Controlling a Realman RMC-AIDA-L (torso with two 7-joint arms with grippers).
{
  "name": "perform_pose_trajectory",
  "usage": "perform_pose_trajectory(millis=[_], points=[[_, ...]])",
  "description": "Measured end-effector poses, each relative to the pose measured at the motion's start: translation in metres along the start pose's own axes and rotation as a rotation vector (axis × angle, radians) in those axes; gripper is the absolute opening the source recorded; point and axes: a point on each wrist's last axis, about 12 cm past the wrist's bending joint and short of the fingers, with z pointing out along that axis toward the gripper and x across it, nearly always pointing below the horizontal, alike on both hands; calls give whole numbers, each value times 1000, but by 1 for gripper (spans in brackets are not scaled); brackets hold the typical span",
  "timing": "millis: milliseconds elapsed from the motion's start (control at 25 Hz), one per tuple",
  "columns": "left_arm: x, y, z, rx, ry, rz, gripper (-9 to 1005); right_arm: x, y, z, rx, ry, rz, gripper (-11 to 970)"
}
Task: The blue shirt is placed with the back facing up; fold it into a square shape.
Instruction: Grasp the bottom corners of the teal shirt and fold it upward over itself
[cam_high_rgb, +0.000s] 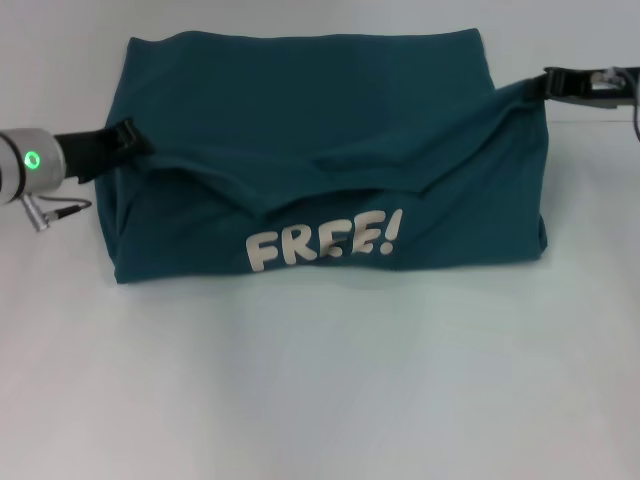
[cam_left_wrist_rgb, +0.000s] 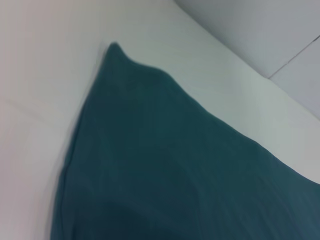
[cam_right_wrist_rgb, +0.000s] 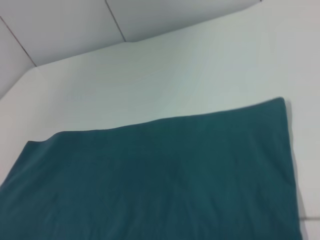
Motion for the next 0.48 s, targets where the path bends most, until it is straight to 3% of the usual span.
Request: perform_pose_trajectory(millis=[480], points=[[-13,-20,15,-87,-90,149,59,-14,24,23,71,-55,-120,62]])
